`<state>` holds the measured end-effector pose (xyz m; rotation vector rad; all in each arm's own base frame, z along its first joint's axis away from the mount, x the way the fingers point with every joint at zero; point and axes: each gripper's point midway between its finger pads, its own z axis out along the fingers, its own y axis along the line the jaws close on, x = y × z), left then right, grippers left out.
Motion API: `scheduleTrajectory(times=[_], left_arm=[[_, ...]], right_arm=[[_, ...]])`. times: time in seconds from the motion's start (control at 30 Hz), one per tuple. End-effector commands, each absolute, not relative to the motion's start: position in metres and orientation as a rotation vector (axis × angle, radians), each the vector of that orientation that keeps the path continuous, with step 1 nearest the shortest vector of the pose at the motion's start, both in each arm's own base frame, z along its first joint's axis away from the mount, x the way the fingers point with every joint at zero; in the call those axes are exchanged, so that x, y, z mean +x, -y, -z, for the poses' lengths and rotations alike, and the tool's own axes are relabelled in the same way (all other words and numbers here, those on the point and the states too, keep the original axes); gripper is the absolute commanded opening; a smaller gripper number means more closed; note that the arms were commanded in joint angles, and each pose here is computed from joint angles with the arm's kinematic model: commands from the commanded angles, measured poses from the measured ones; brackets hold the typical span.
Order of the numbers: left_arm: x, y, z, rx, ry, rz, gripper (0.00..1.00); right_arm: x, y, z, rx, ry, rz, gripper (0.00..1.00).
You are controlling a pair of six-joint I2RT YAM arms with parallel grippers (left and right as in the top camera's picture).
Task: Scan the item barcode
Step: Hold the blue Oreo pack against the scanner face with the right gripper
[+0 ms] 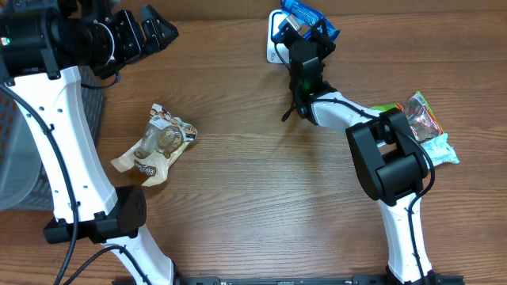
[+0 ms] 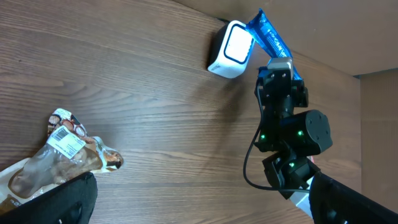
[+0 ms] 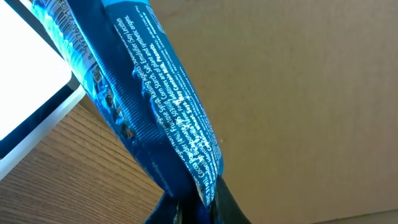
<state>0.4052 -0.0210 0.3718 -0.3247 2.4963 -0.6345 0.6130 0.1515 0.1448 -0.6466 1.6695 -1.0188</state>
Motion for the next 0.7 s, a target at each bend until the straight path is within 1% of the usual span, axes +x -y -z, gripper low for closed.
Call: scheduleTrajectory(times=[0.0,0.17,0.47,0.67], left_arm=[[0.401,0.024,-0.382,-0.319,-2.47,0.639,1.0],[0.401,0.024,-0.382,-0.32,-2.47,0.639,1.0],[0.401,0.024,-0.382,-0.319,-2.47,0.639,1.0],[0.401,0.024,-0.382,-0.319,-2.47,0.639,1.0]], right_arm=[[0.616,-0.154,-0.172,-0.642,-1.608,1.029,0.04],[0.618,-0.158,-0.179,-0.696,-1.546,1.081,0.04],[0.62,-0.15,-0.179,-0.691,-1.551,1.093,0.04],[0.622,-0.146,-0.179,-0.761,-1.532,1.155,0.04]])
